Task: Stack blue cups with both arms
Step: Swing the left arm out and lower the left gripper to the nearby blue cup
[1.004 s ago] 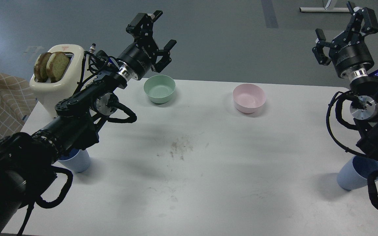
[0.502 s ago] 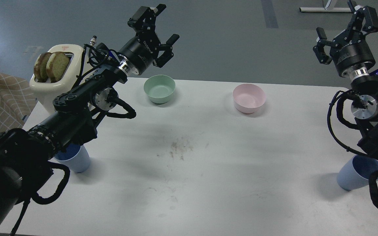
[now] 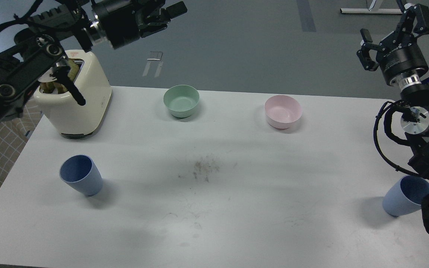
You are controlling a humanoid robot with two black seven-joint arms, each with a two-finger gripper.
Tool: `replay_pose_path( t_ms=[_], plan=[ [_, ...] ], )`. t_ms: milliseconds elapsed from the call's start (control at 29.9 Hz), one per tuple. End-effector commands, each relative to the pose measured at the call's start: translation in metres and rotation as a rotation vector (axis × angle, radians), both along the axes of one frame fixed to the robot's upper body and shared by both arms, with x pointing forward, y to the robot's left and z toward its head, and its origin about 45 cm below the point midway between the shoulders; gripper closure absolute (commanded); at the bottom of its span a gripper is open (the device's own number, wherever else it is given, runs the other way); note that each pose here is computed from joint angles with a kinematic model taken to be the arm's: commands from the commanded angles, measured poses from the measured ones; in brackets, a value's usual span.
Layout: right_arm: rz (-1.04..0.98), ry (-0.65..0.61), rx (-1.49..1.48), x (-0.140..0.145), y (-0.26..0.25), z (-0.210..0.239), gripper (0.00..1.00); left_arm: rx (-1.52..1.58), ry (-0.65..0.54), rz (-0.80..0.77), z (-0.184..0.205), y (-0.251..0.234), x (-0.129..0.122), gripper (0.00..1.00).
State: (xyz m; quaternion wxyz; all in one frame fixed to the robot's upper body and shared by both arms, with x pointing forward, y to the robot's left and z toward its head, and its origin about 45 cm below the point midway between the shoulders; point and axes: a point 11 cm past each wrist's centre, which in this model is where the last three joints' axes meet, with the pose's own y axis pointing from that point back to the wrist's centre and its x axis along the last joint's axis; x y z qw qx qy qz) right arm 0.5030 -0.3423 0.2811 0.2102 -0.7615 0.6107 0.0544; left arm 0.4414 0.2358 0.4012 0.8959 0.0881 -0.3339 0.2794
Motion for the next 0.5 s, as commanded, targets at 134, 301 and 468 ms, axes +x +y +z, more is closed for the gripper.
replay_pose_path(
  t_ms=[134, 301, 468],
  plan=[
    [0.008, -0.02, -0.011, 0.0, -0.003, 0.009, 0.0, 0.475, -0.152, -0.001, 0.008, 0.055, -0.053, 0.02],
    [0.013, -0.022, -0.012, -0.001, -0.003, 0.009, 0.0, 0.737, -0.1, 0.04, -0.014, 0.111, -0.084, 0.02],
    [0.024, -0.029, -0.02, -0.002, -0.002, 0.011, 0.0, 0.885, 0.01, 0.065, -0.04, 0.154, -0.114, 0.02]
  ],
)
